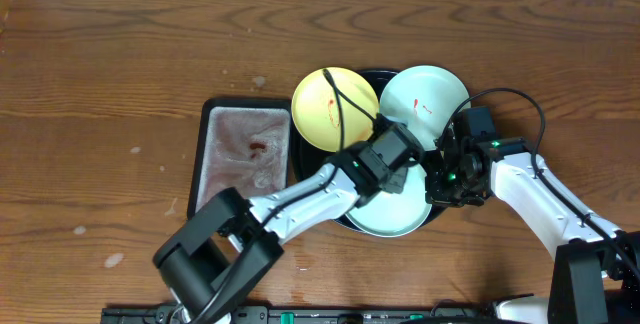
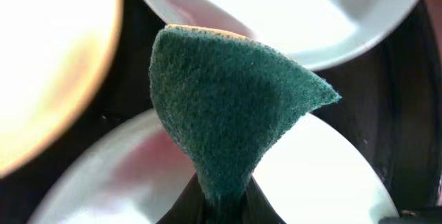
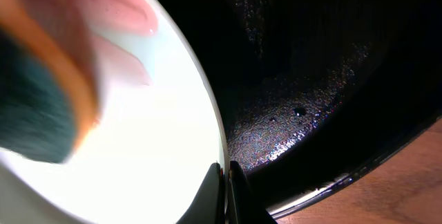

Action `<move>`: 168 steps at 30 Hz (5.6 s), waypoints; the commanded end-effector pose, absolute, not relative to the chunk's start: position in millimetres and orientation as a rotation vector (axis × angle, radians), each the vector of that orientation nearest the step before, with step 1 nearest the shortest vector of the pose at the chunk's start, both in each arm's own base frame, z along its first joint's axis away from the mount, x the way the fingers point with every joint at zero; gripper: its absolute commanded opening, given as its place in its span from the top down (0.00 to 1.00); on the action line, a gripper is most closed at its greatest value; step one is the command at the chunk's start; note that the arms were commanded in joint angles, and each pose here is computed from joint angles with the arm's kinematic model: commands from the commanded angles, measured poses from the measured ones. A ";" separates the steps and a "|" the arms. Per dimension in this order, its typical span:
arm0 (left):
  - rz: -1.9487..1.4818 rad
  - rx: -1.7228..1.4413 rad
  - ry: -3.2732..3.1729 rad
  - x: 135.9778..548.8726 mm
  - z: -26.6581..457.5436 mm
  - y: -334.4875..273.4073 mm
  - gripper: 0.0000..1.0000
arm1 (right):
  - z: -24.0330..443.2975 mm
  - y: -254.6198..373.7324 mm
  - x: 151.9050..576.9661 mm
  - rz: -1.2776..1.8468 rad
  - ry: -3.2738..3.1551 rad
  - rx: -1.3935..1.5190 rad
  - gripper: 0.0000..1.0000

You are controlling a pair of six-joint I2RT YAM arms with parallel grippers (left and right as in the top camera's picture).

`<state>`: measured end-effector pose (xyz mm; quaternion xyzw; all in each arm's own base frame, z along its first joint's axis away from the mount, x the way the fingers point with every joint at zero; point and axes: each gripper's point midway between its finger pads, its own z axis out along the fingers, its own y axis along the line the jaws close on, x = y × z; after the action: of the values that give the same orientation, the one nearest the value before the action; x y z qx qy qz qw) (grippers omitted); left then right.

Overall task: Clean dirty plates on tray and stack at the side
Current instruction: 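Return the sponge to the soapy tray with the left gripper, then lift the cleaned pale green plate with the right gripper off the tray, then set the pale green plate down on the table right of the tray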

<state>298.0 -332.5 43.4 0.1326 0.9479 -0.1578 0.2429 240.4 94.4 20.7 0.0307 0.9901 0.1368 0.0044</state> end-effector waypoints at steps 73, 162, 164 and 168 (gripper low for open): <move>-0.070 -0.077 3.070 321.6 19.5 -51.0 0.50 | 159.7 77.7 324.2 -0.481 2.481 -0.371 0.99; -0.069 -0.077 3.061 323.8 19.6 -50.9 0.46 | 82.9 -118.2 275.9 0.142 2.466 1.289 0.99; -0.069 -0.077 3.061 323.7 19.6 -50.9 0.46 | 71.6 -124.2 265.7 0.127 2.456 1.345 0.99; -0.069 -0.077 3.061 323.7 19.6 -50.9 0.46 | 55.0 -133.7 252.9 0.123 2.406 1.449 0.99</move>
<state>320.9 -51.5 21.0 -0.0258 0.9986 -0.0216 0.0407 259.8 -130.2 60.7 0.4804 0.8605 0.0367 0.1656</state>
